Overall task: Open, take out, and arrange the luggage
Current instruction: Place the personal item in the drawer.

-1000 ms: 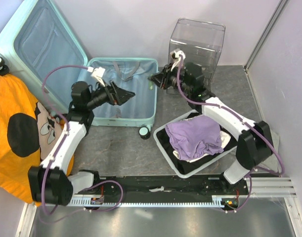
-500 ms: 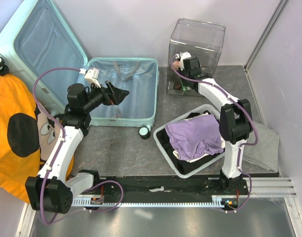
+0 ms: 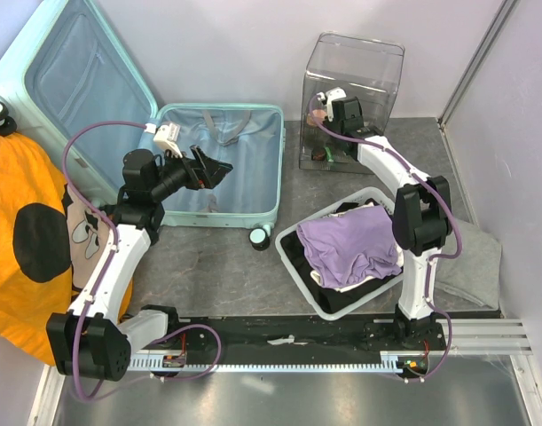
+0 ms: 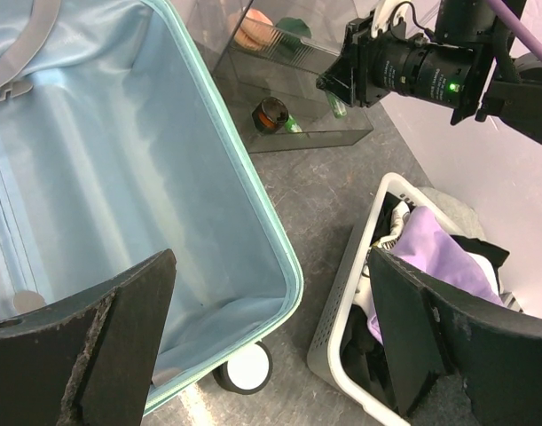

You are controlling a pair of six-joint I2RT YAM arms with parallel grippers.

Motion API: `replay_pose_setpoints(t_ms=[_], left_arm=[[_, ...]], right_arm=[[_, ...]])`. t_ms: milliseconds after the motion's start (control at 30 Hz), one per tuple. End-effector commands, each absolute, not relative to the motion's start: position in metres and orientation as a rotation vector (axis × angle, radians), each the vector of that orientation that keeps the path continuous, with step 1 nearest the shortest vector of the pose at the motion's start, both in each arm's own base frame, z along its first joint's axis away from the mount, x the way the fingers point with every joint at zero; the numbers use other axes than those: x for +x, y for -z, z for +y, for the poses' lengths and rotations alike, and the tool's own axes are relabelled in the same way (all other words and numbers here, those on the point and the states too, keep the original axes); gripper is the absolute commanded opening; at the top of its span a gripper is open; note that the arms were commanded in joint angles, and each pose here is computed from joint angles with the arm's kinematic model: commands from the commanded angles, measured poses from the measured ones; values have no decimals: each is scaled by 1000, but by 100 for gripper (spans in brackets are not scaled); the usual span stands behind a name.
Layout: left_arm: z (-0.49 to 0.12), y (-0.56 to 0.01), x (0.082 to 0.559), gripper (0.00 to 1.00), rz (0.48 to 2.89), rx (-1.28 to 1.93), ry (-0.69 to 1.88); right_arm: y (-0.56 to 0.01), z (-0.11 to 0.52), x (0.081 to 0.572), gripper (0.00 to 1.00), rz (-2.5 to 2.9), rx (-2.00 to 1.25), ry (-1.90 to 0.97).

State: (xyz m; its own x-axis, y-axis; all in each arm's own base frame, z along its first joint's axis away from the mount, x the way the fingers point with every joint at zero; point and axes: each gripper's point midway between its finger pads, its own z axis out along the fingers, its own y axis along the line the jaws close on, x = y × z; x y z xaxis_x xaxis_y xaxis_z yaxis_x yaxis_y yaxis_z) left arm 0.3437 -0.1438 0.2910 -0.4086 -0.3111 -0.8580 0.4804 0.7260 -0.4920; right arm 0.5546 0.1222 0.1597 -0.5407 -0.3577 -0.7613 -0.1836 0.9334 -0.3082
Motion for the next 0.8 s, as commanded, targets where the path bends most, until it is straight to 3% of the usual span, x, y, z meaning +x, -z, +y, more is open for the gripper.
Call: replay_pose_setpoints(t_ms=[0, 433, 533, 667, 767], left_arm=[[-144, -305, 348, 95, 1748, 181, 842], [-146, -303, 349, 95, 1759, 179, 863], [-146, -303, 348, 95, 1757, 178, 864], [-146, -303, 348, 95, 1756, 178, 866], [-147, -304, 347, 95, 1753, 181, 874]], right_arm=[[-165, 133, 569, 2, 2086, -401, 193], [-129, 131, 576, 6, 2157, -427, 198], [-131, 127, 577, 16, 2157, -409, 191], [-138, 126, 578, 42, 2145, -400, 186], [-142, 123, 580, 52, 2140, -389, 183]])
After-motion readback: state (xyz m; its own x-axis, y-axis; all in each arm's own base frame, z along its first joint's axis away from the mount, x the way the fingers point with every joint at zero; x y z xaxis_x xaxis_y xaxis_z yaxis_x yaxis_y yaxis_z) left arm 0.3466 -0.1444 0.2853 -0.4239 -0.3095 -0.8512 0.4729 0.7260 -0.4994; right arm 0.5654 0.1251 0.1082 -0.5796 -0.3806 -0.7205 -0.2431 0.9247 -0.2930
